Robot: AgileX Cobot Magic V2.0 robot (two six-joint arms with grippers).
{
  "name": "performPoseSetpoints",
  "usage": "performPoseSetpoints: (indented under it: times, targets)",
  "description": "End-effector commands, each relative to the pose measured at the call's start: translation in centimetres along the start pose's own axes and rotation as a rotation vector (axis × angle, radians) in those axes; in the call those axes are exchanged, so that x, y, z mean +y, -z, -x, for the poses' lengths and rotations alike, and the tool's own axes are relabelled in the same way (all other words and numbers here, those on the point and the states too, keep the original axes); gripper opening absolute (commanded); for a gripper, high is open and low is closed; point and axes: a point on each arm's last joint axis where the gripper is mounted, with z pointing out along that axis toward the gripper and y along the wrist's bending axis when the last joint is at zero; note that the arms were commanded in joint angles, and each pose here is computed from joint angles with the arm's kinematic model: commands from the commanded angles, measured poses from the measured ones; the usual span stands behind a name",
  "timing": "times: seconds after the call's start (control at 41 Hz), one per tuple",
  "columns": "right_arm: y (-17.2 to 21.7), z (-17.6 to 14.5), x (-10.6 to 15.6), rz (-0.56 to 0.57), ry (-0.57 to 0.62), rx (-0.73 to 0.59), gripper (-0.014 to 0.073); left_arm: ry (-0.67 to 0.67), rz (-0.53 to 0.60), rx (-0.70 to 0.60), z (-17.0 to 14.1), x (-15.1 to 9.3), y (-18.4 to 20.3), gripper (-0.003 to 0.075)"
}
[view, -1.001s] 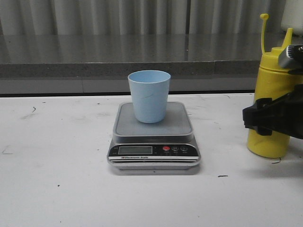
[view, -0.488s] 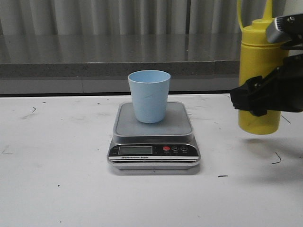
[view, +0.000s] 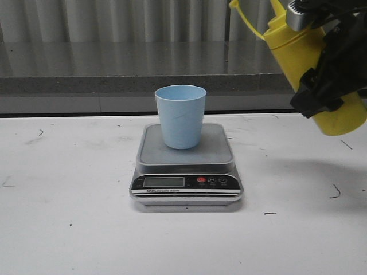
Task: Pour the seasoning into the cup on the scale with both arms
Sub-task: 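Lift the yellow bottle with the right gripper and tilt it toward the cup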
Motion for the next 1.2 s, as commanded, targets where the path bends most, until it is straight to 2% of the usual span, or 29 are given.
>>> performPoseSetpoints:
  times: [0.0,0.171,0.342,0.464,0.659,0.806,1.001,1.172]
  targets:
    - [2.2,4.0,-1.1,-0.062,0.124,-0.106,0.0328,0.015,-0.007,-0.098,1.5,-0.1,0.2,-0.002]
    - [2.8,6.4,-0.4,-0.087,0.317,-0.108,0.0328,0.015,-0.007,-0.098,1.5,-0.1,0.2,-0.002]
    - [1.5,7.1,-0.4,-0.133,0.452,0.054,0.0328,0.015,-0.007,-0.098,1.5,-0.1,0.2,-0.002]
    - [0.6,7.9,-0.3,-0.157,0.502,0.119,0.0328,0.015,-0.007,-0.098,1.5,-0.1,0.2,-0.002]
    - [-0.1,9.5,1.5,-0.189,0.674,0.113,0.0328,0.015,-0.007,-0.098,1.5,-0.1,0.2,-0.002]
    - [-0.6,9.6,2.6,-0.234,0.814,0.165,0.0328,0.015,-0.007,-0.098,1.5,-0.1,0.2,-0.002]
    - [-0.7,9.7,2.7,-0.263,0.871,0.18,0.0328,0.015,-0.007,-0.098,1.5,-0.1,0.2,-0.002]
    - [-0.7,9.6,2.6,-0.27,0.843,0.189,0.0328,0.015,-0.007,-0.098,1.5,-0.1,0.2,-0.002]
